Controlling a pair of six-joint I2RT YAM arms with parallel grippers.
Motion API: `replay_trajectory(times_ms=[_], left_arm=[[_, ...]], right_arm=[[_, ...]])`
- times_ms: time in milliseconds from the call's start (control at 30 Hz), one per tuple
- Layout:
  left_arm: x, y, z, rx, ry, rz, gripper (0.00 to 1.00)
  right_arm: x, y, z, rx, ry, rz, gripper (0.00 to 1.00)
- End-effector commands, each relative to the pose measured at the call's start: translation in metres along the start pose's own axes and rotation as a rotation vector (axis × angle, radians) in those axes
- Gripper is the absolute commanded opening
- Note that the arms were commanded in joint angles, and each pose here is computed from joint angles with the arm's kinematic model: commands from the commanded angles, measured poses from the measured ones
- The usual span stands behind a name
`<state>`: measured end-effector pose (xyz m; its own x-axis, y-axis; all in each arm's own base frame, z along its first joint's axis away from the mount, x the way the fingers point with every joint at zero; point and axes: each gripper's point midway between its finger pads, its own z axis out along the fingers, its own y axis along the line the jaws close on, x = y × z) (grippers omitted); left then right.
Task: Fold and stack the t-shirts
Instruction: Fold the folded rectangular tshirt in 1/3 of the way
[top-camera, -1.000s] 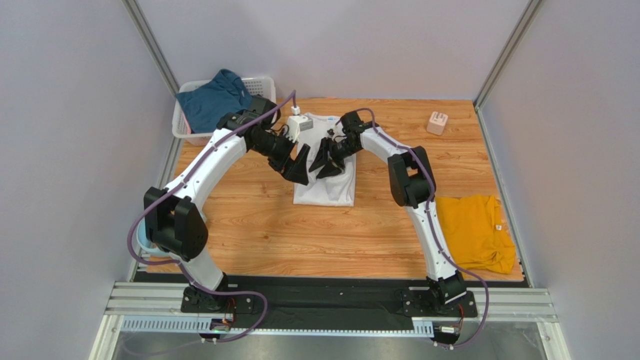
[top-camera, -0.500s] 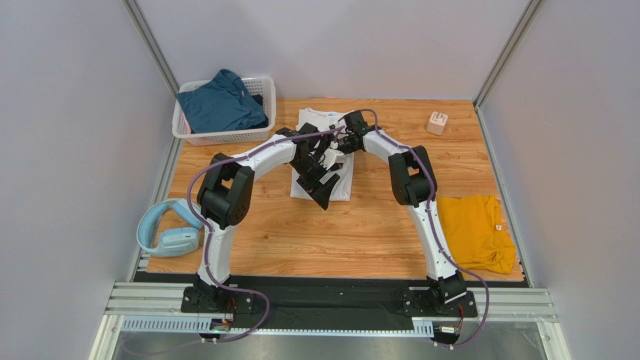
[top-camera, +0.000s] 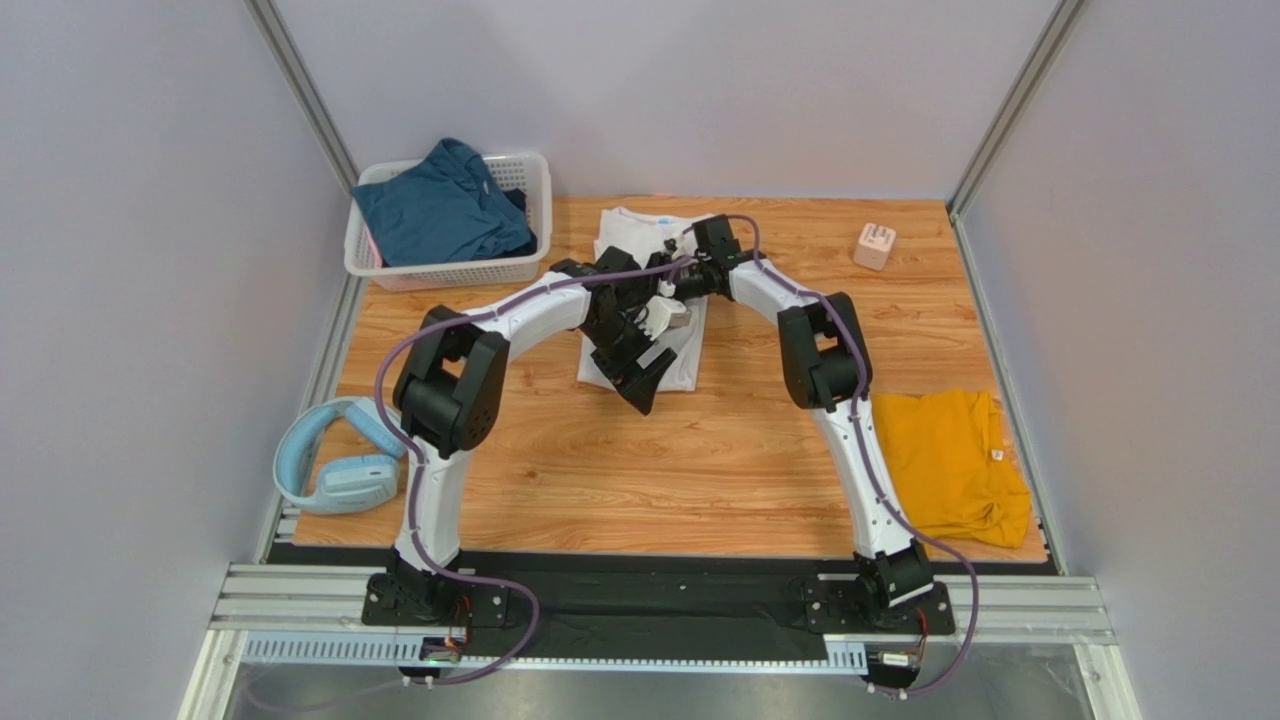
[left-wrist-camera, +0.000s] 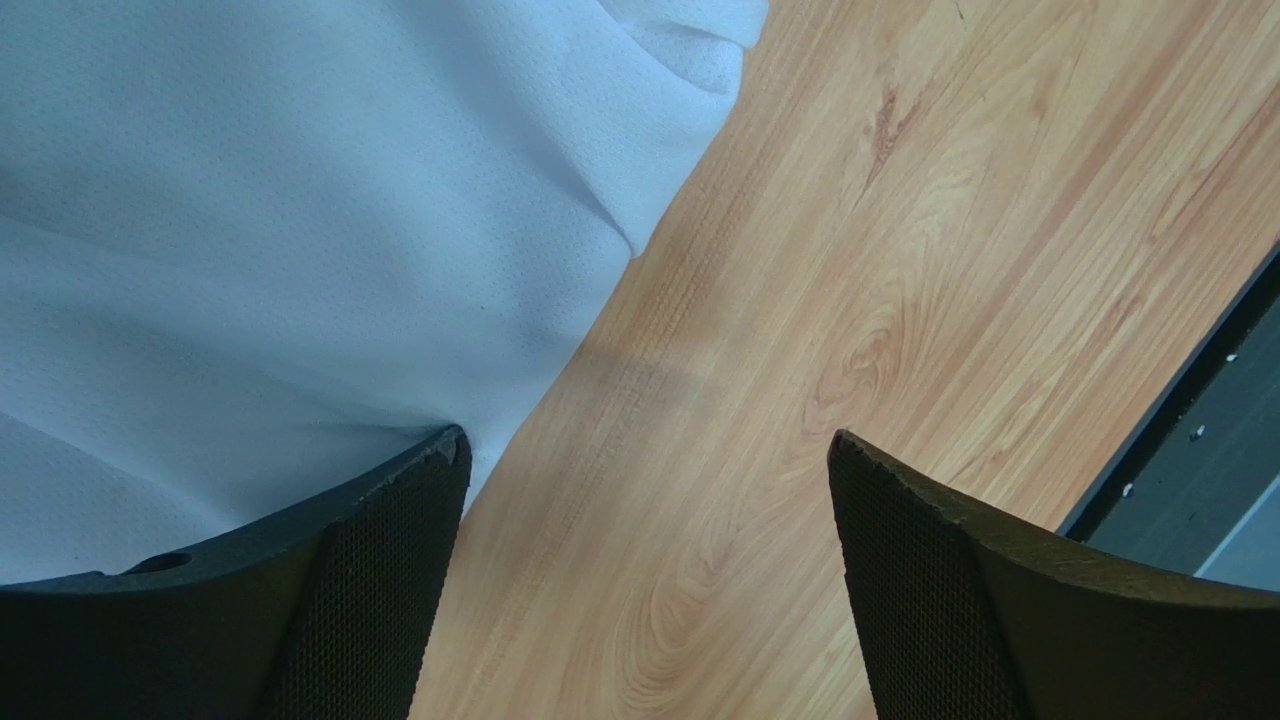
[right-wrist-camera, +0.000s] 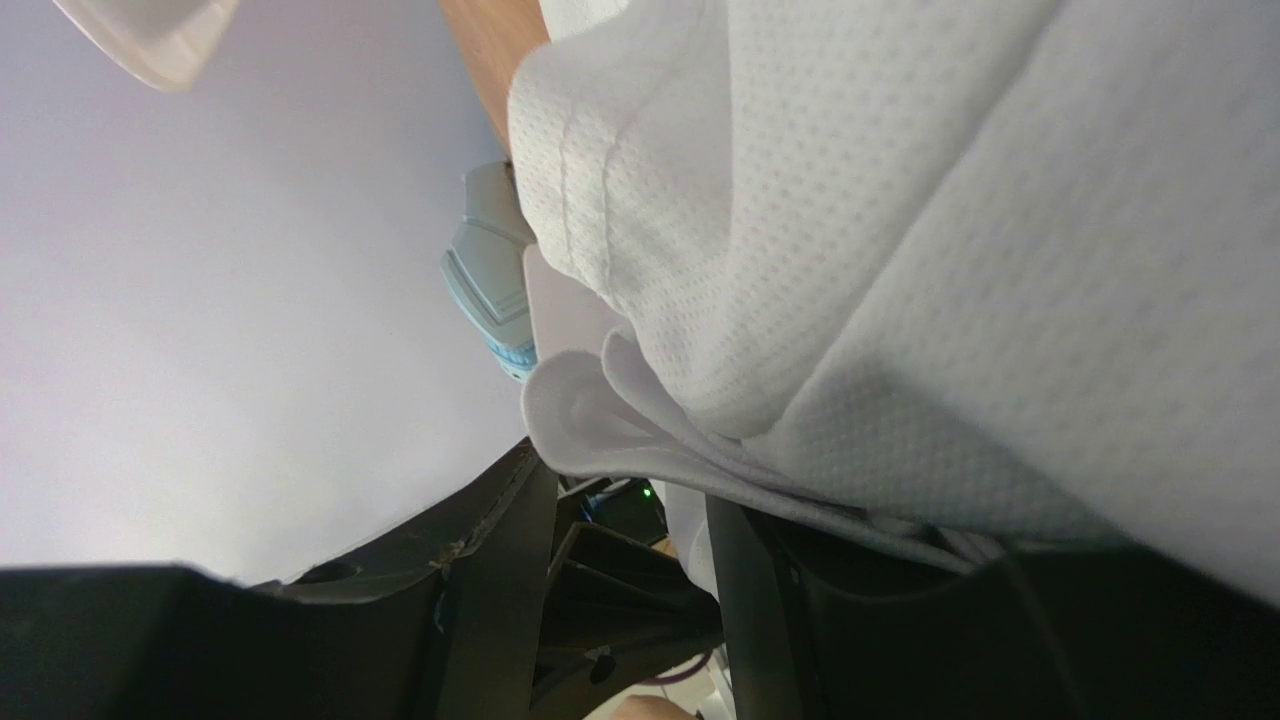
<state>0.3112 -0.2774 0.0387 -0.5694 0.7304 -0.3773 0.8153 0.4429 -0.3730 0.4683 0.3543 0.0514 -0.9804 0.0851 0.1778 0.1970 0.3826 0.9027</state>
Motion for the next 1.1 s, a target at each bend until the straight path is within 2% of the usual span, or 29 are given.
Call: replay_trajectory(times_ms=[0,167,233,267,300,400,433,567,633,700,767,800,867,1067], left_arm=[[0.014,0.004,0.009,0.005,0.032,0.032,0.94],[0.024,-0.006,0.012,0.056,0.048,0.015,0.92],[0.031,-0.014,0.012,0.084,0.055,0.011,0.91],[0.034,-0.017,0.010,0.093,0.059,0.008,0.90],[0.040,-0.021,0.009,0.104,0.068,0.001,0.90],[0.039,-0.039,-0.014,0.118,0.041,0.020,0.89],[0.032,-0.049,-0.030,0.115,0.002,0.045,0.89],[0.022,-0.078,-0.082,0.093,-0.069,0.105,0.89],[0.016,-0.085,-0.107,0.042,-0.126,0.147,0.91],[0.009,-0.082,-0.121,-0.008,-0.189,0.162,0.91],[0.003,-0.061,-0.126,-0.078,-0.233,0.130,0.91],[0.001,-0.050,-0.123,-0.098,-0.242,0.098,0.91],[-0.004,-0.020,-0.123,-0.129,-0.295,-0.001,0.91],[0.015,0.024,-0.075,-0.123,-0.146,-0.132,0.89]], right_arm=[[-0.039,0.013,-0.009,-0.060,-0.079,0.021,0.47],[-0.055,0.058,-0.034,-0.140,-0.121,-0.045,0.47],[-0.054,0.052,-0.042,-0.109,-0.149,-0.050,0.47],[-0.048,0.069,-0.054,-0.106,-0.172,-0.097,0.48],[-0.047,0.058,-0.059,-0.057,-0.192,-0.109,0.47],[-0.026,0.039,-0.075,0.065,-0.218,-0.088,0.47],[-0.020,0.033,-0.080,0.105,-0.225,-0.125,0.47],[0.016,-0.003,-0.104,0.310,-0.275,-0.107,0.47],[0.022,0.013,-0.127,0.359,-0.361,-0.172,0.47],[0.025,0.023,-0.139,0.377,-0.404,-0.210,0.48],[0.027,0.031,-0.140,0.364,-0.401,-0.225,0.48],[0.032,0.040,-0.136,0.335,-0.374,-0.235,0.48],[0.038,0.028,-0.123,0.348,-0.308,-0.201,0.47],[0.075,-0.024,-0.097,0.460,-0.210,-0.163,0.46]])
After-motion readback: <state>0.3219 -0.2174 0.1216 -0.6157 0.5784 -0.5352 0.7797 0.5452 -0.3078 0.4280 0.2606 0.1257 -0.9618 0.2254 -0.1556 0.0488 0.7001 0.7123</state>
